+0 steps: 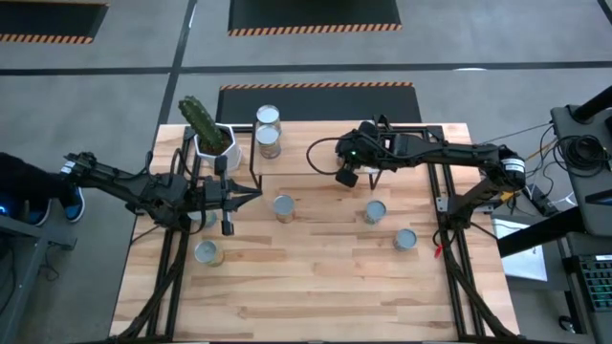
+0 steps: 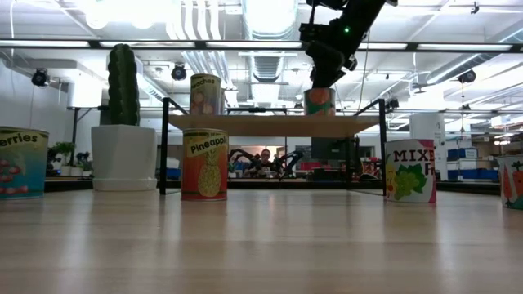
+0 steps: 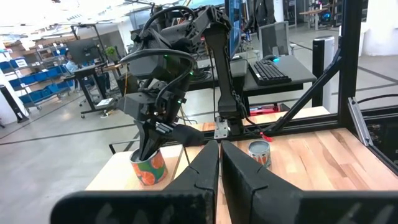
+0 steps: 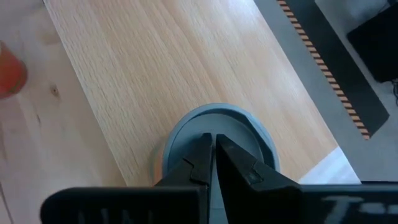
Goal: Pick and place cans onto a shelf
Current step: Put the small canned oranges on the shelf
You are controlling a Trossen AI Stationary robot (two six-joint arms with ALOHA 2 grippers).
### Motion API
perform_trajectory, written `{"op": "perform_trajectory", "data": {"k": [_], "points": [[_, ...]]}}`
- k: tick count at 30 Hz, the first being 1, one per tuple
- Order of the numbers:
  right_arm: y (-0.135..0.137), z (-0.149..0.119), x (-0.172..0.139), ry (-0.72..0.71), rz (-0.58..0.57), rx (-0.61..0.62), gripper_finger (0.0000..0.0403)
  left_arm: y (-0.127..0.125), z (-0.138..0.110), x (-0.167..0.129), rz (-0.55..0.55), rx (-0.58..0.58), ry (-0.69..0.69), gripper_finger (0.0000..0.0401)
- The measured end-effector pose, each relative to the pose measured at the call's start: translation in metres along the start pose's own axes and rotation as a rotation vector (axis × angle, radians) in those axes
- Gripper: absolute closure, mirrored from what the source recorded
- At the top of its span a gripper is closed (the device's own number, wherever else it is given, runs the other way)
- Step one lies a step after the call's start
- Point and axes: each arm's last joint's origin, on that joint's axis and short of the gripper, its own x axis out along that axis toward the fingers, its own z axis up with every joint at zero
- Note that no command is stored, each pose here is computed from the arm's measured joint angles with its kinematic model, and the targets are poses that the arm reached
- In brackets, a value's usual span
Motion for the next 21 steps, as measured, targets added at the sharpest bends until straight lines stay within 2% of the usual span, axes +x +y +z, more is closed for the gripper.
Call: {"op": "perform_trajectory", "data": {"k": [11,21], "points": [[-0.004,-0.002,-0.012,-0.016,0.009,0.013,0.0390,0.000,0.000,0.000,0.000,0.000,0.000,0.0401],[-0.014,0.002,-0.042,-0.151,0.009,0.040,0.0390,0.000,0.000,0.000,0.001,0.000,0.000,0.0401]]}}
